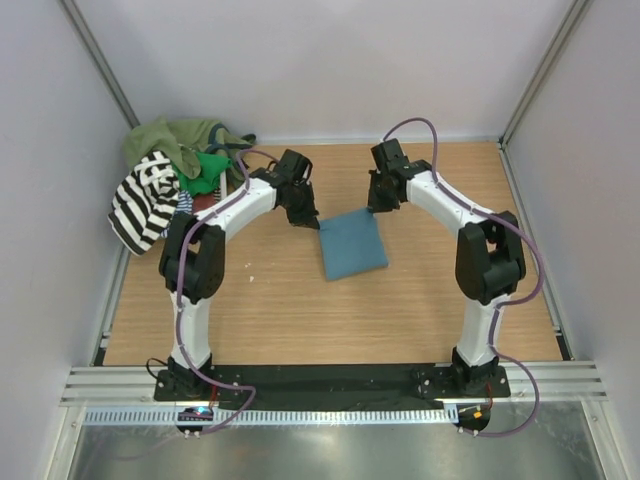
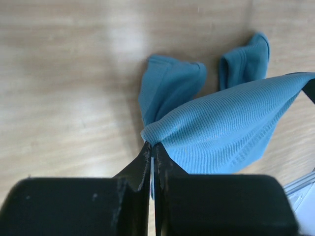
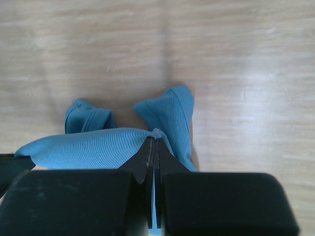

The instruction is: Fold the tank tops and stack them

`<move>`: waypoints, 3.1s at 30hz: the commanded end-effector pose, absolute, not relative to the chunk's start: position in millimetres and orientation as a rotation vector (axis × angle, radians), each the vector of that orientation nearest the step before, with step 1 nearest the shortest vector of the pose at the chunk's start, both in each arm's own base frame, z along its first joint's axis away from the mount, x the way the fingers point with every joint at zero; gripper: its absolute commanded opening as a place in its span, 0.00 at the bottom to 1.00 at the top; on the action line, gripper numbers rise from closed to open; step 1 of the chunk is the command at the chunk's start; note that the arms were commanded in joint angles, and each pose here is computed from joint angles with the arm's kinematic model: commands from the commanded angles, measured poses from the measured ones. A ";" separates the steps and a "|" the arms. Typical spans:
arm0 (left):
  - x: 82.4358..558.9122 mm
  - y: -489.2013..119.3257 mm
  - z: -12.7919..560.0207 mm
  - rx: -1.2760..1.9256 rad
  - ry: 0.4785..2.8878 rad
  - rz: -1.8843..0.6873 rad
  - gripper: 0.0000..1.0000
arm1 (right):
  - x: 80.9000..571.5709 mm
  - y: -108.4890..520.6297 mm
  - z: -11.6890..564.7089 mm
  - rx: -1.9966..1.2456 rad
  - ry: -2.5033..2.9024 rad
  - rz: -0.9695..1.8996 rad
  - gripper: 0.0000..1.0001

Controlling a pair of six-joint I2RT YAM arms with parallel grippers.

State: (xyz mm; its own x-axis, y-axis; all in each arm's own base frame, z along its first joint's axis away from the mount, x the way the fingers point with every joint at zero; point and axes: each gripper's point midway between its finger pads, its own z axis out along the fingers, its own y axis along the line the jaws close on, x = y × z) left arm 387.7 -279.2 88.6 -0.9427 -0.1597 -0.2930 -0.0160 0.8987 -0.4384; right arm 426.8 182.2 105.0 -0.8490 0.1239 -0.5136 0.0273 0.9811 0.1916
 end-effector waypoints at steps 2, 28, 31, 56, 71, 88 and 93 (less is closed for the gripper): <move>418.9 -291.1 76.6 -0.109 2.739 -0.716 0.00 | 473.0 173.1 104.8 0.161 2.507 0.255 0.01; 467.2 -317.1 109.5 -0.059 2.569 -0.843 0.43 | 485.0 157.3 128.3 0.269 2.373 0.331 0.01; 471.0 -320.0 101.6 -0.055 2.576 -0.848 0.43 | 483.0 153.4 132.1 0.280 2.368 0.311 0.01; 489.6 -342.8 68.4 -0.045 2.517 -0.961 0.48 | 466.4 121.5 90.5 0.404 2.398 0.486 0.59; 496.6 -356.1 61.0 -0.049 2.511 -1.007 0.17 | 465.8 151.8 47.1 0.378 2.459 0.753 0.54; 487.6 -361.6 72.4 -0.014 2.499 -1.014 0.14 | 449.7 114.1 83.7 0.344 2.406 0.489 0.71; 485.1 -365.5 72.5 -0.004 2.501 -1.017 0.14 | 446.5 118.7 65.0 0.348 2.439 0.518 0.72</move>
State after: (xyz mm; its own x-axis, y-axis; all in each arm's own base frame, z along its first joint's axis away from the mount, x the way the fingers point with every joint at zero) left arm 483.0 -352.4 37.3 -0.9258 -0.1764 -0.3343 0.0840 0.7662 -0.6370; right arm 447.6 121.7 72.9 -0.7751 0.3732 -0.5098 0.1252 0.8816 0.4551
